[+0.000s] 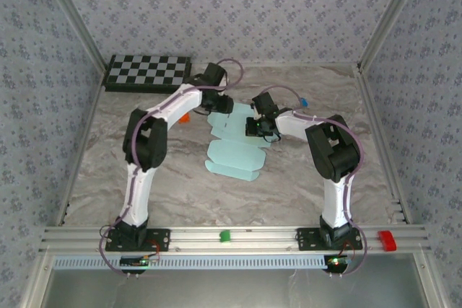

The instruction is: Fold the paper box

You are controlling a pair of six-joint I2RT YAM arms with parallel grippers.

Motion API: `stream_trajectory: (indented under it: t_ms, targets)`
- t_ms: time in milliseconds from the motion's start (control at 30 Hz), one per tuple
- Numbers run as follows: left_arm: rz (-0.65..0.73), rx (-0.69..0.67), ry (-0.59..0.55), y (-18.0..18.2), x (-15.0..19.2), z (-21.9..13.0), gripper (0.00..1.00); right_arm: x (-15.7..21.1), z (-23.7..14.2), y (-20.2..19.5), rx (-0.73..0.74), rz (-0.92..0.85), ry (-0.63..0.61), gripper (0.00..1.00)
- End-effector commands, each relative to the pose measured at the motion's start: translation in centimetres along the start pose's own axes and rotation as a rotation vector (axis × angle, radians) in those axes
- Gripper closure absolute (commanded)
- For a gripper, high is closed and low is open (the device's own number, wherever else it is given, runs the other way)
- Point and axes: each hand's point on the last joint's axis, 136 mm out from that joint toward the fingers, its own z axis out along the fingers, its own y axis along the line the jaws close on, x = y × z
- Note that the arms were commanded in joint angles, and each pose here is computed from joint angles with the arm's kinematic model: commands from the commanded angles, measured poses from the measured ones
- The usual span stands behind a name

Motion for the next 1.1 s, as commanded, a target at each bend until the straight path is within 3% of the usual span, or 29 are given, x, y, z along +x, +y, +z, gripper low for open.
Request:
stream_trajectory:
  t_ms: [0, 200, 400, 733, 1067]
  targets:
    - [-0.041, -0.022, -0.118, 0.5, -0.8, -5.0, 0.5, 3.4, 1.1, -1.7, 0.064, 0.032, 0.1, 1.0]
    - [-0.132, -0.06, -0.077, 2.7, 3.8, -6.1, 0.47, 3.3, 1.0, -1.7, 0.063, 0.037, 0.091, 1.0]
    - [-0.181, 0.017, -0.014, 2.0, 6.8, -4.6, 0.45, 3.3, 1.0, -1.5, 0.061, 0.036, 0.09, 1.0]
    - [-0.24, 0.114, 0.026, 0.8, 7.4, -0.6, 0.45, 3.4, 0.9, -1.3, 0.06, 0.038, 0.091, 1.0]
    - [-0.28, 0.125, 0.064, 0.8, 7.7, 1.5, 0.5, 4.6, 1.1, -1.9, 0.071, 0.045, 0.113, 1.0]
